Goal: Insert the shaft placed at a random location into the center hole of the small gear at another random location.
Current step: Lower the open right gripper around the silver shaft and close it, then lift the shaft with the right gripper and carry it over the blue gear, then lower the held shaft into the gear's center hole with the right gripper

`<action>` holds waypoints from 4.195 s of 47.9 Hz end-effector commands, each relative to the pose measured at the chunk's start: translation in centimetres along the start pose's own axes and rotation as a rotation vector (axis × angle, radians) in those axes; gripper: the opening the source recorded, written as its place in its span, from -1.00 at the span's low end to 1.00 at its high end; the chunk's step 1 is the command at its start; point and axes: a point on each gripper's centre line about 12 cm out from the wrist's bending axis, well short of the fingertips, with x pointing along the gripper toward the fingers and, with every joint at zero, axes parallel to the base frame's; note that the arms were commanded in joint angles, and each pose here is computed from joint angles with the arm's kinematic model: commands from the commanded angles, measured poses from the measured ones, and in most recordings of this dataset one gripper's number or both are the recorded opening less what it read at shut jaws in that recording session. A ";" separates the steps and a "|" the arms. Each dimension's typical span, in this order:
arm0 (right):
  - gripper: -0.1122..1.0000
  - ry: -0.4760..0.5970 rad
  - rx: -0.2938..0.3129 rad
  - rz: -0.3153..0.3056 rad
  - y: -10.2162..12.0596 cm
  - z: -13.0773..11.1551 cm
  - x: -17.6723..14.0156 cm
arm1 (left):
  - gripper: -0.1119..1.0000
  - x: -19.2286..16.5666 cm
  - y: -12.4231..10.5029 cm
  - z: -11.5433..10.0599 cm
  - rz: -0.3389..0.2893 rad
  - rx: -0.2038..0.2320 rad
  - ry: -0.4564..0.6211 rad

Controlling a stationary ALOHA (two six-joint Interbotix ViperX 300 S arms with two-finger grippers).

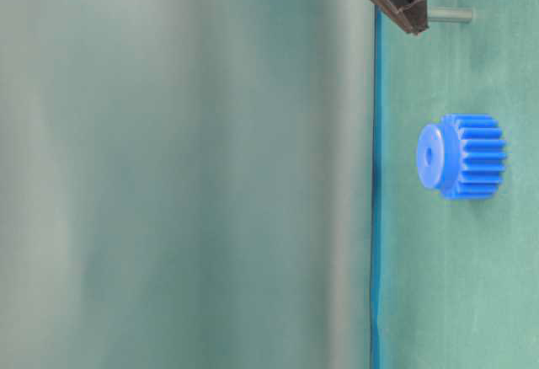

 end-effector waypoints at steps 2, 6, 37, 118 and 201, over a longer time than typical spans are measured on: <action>-0.35 -0.029 0.001 0.007 0.2 0.7 0.0 | -0.81 0.1 0.0 0.4 0.003 0.000 -0.008; -0.35 -0.048 0.004 0.008 0.2 1.4 -0.1 | -0.81 0.1 0.0 0.3 0.003 0.000 -0.005; -0.35 -0.095 0.012 0.039 1.2 6.7 -1.7 | -0.81 0.1 0.1 0.3 0.004 -0.003 -0.003; -0.35 -0.015 -0.029 0.132 6.4 8.8 7.6 | -0.81 0.1 0.1 0.3 0.004 -0.008 -0.003; -0.35 0.006 -0.028 0.128 6.4 7.4 8.3 | -0.81 0.1 0.1 0.3 0.005 -0.009 -0.002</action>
